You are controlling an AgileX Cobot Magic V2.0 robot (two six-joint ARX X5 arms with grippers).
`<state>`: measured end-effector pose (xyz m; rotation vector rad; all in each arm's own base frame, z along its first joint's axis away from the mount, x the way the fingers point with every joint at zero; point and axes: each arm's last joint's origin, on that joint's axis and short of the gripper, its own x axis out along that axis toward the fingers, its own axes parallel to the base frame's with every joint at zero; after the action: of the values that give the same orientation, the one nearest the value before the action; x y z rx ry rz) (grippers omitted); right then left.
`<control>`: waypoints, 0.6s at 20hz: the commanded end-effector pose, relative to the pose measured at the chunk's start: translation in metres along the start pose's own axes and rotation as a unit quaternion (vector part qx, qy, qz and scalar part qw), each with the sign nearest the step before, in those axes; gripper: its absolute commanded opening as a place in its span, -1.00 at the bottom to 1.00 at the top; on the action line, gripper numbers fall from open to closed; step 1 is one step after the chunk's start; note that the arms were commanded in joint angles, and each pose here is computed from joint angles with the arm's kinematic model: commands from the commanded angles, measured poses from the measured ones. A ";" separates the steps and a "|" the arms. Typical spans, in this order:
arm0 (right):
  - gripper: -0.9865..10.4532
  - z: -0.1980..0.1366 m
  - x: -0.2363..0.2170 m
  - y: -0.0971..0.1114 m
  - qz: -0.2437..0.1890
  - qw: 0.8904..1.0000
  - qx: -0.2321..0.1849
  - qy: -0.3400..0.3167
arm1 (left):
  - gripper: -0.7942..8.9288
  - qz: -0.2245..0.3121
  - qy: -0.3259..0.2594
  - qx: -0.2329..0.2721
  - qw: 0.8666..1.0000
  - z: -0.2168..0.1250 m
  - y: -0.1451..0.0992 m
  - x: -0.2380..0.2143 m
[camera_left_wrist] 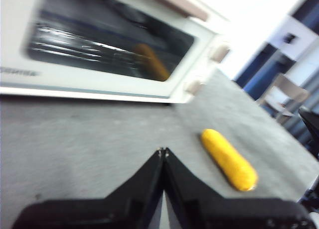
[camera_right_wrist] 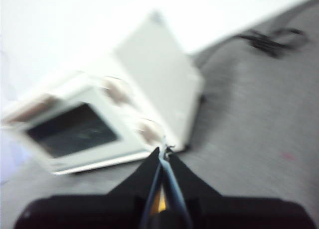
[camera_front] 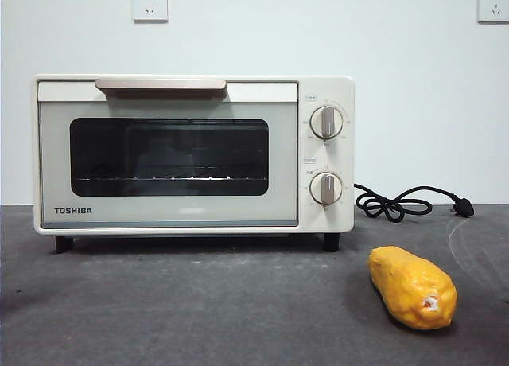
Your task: Take the corn from the table,put the corn in the oven
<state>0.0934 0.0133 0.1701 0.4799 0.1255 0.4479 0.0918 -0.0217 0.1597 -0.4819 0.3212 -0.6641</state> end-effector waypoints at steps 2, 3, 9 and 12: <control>-0.83 0.008 -0.001 0.006 0.046 0.996 0.067 -0.028 | -0.85 -0.024 -0.028 -0.008 0.999 0.024 -0.019 -0.008; -0.83 0.010 -0.001 0.008 0.051 0.995 0.076 -0.028 | -0.85 -0.026 -0.032 -0.004 0.999 0.031 -0.024 -0.010; -0.83 0.029 -0.003 0.024 0.073 0.992 0.071 0.080 | -0.85 0.007 0.012 0.018 1.000 0.070 -0.046 -0.014; -0.83 0.043 -0.003 0.031 0.059 0.990 0.053 0.120 | -0.85 0.047 0.064 0.026 0.996 0.084 -0.047 -0.009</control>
<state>0.0883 0.0185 0.2172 0.6123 0.3832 0.5993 0.0948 -0.0210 0.2556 -0.4549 0.4398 -0.6052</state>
